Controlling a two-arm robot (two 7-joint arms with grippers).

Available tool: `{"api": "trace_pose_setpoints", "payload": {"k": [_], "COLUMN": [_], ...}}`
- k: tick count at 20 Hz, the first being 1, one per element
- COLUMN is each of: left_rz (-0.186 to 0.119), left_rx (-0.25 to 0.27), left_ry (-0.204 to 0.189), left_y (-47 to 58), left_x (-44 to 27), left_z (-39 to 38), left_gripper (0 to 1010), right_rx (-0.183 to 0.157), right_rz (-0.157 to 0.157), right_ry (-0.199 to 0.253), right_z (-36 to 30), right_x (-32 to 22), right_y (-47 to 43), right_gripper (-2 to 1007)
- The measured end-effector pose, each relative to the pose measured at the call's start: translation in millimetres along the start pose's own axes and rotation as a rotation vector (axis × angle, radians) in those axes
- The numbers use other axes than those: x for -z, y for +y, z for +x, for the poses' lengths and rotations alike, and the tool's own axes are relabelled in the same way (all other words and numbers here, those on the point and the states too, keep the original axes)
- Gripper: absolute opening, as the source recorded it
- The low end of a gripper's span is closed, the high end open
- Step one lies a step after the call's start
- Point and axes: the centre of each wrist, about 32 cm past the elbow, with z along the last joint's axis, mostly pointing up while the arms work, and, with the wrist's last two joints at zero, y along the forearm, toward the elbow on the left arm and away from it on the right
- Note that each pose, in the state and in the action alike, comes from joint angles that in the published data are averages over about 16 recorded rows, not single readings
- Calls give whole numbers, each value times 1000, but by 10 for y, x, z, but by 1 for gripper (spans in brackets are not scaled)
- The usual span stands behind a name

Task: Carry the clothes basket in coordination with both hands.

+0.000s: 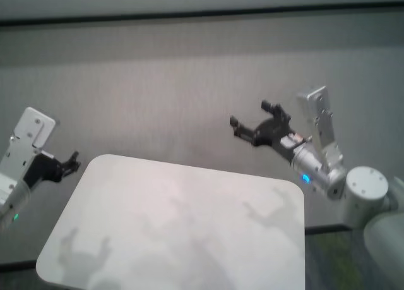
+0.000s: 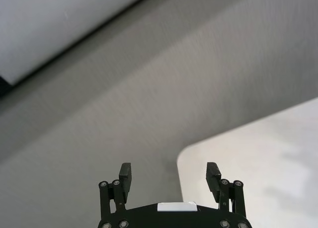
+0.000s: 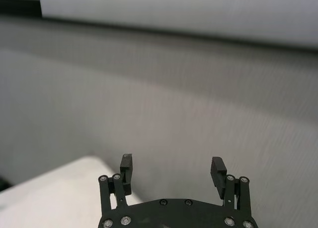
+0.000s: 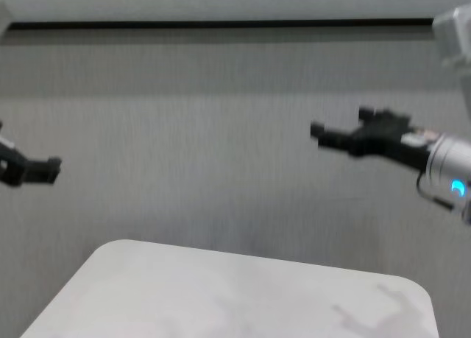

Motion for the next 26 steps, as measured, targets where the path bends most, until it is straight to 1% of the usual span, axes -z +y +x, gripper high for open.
{"api": "trace_pose_setpoints", "payload": {"k": [2, 4, 6, 9, 11, 13, 26], "left_rz": [19, 30, 35, 36, 34, 31, 30], "left_rx": [14, 23, 30, 37, 41, 42, 36], "left_ry": [21, 37, 50, 65, 71, 74, 65], "left_y": [-14, -18, -17, -14, -13, -13, -8], "left_x": [83, 151, 203, 258, 276, 282, 253], "left_z": [-35, -65, -87, -108, -116, -118, -104], "left_gripper": [1002, 1002, 1002, 1002, 1002, 1002, 1002], "right_rx": [-5, -10, -13, -15, -14, -13, -15], "right_rz": [-37, -65, -85, -101, -105, -104, -97], "right_ry": [17, 33, 46, 60, 65, 67, 61], "right_z": [-37, -71, -100, -132, -142, -146, -131], "right_x": [96, 177, 240, 303, 321, 327, 298], "right_y": [-14, -28, -41, -56, -62, -65, -55], "right_gripper": [1001, 1001, 1001, 1001, 1001, 1001, 1001]}}
